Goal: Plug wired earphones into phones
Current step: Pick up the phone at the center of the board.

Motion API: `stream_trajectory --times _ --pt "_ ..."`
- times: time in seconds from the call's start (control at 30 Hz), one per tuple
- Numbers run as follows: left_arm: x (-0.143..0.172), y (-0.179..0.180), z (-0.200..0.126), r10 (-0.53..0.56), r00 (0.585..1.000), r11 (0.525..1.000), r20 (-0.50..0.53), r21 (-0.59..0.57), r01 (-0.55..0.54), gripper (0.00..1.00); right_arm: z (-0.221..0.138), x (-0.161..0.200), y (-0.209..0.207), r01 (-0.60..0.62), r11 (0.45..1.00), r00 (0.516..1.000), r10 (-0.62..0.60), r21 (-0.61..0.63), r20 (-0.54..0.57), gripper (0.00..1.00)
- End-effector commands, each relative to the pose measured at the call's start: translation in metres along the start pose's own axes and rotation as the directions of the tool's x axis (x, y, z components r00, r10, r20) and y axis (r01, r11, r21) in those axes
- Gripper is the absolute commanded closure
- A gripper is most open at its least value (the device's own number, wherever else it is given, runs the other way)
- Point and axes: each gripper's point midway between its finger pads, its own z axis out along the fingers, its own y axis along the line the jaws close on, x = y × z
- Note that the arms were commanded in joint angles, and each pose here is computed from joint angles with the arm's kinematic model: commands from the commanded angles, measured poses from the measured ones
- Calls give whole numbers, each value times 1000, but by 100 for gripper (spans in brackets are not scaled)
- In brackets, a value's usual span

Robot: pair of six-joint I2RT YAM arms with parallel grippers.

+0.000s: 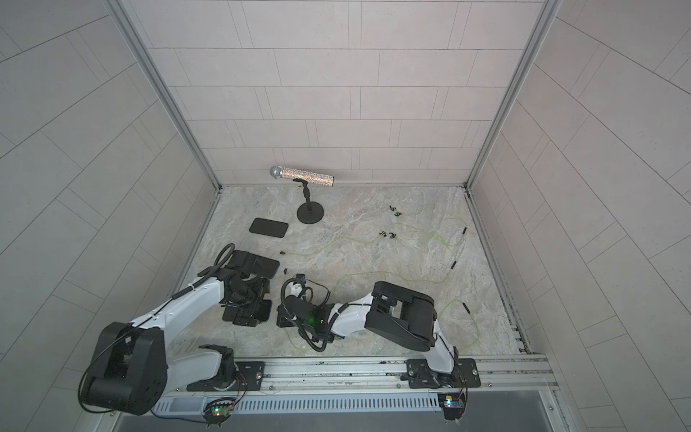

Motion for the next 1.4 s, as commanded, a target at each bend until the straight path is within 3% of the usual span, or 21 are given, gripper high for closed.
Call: stream_trajectory --times 0.0,0.37,0.57,0.73,1.03,1.37 --pt "-3 11 7 4 1000 999 -5 -49 -4 0 6 2 -9 -15 1000 1000 15 11 8 100" --pt "-5 30 23 -5 999 989 -48 -145 -2 1 7 4 -12 -7 1000 1000 7 3 16 100" --pt "-5 34 27 -14 999 988 -48 -152 6 15 8 5 -15 -10 1000 1000 10 6 20 100" --pt "-9 36 23 -17 1000 989 -24 -148 13 20 8 7 -18 -16 1000 1000 16 5 18 100" --pt "-13 26 7 -8 1000 997 18 -73 9 27 2 2 -12 -11 1000 999 12 -29 40 100" --pt "4 4 -7 -51 996 997 -68 51 55 29 2 2 -2 -41 995 998 45 -94 46 100"
